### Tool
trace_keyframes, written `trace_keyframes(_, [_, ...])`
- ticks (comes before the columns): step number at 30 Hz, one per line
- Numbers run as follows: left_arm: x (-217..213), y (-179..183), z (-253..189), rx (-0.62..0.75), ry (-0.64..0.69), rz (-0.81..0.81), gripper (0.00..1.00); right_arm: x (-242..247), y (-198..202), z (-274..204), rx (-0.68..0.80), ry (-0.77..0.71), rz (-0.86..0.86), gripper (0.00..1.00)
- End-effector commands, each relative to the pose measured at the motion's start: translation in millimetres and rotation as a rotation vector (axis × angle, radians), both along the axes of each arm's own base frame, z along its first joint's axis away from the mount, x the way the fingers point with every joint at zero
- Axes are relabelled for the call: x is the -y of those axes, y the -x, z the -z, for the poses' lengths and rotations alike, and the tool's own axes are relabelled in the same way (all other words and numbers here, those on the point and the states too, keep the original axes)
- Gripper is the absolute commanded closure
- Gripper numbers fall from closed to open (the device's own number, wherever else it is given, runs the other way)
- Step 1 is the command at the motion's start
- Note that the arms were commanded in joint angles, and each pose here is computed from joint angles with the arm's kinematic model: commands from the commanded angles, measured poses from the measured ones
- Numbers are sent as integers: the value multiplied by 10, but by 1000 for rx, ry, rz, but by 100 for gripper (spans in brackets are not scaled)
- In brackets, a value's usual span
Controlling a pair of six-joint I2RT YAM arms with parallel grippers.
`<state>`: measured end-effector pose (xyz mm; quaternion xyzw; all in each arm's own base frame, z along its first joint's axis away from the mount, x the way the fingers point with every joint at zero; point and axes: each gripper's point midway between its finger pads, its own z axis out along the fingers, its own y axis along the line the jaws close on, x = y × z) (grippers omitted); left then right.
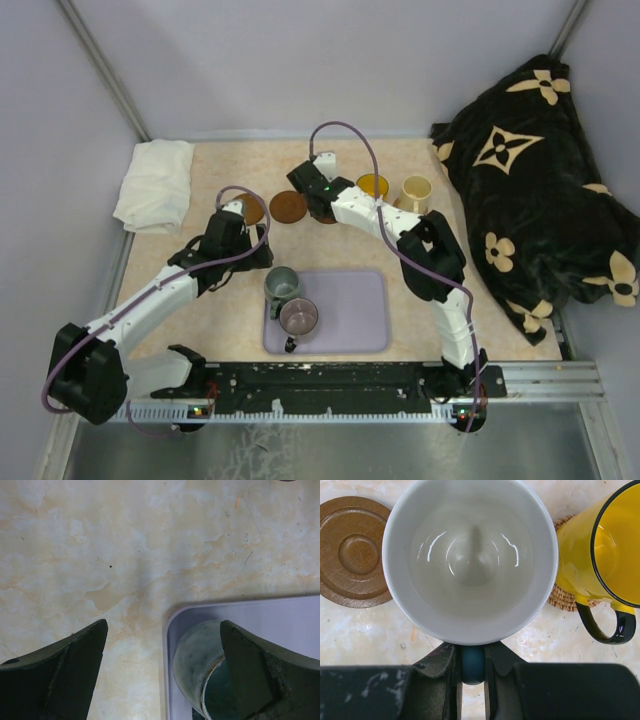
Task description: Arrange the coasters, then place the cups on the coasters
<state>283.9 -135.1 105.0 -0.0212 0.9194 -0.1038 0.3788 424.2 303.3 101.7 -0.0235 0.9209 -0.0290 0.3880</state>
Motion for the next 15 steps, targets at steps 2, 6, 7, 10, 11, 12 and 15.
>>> trace_keyframes(2, [48, -66, -85, 26, 11, 10, 1, -100, -216, -323, 97, -54, 13, 100])
trace_keyframes(6, [39, -60, -82, 25, 7, 8, 1, -109, -210, -303, 93, -56, 12, 100])
trace_keyframes(7, [33, -59, -79, 24, 6, 5, 1, -110, -210, -302, 93, -56, 11, 100])
trace_keyframes(10, [25, -58, -75, 23, 2, 3, 1, -104, -215, -302, 93, -57, 14, 100])
trace_keyframes(11, [28, -57, -75, 23, 2, 4, 1, -101, -214, -292, 92, -55, 14, 100])
trace_keyframes(12, [26, -59, -77, 23, 2, 3, 1, -98, -212, -289, 91, -54, 14, 100])
trace_keyframes(15, [24, -58, -69, 22, 0, 3, 1, -85, -214, -290, 92, -53, 19, 100])
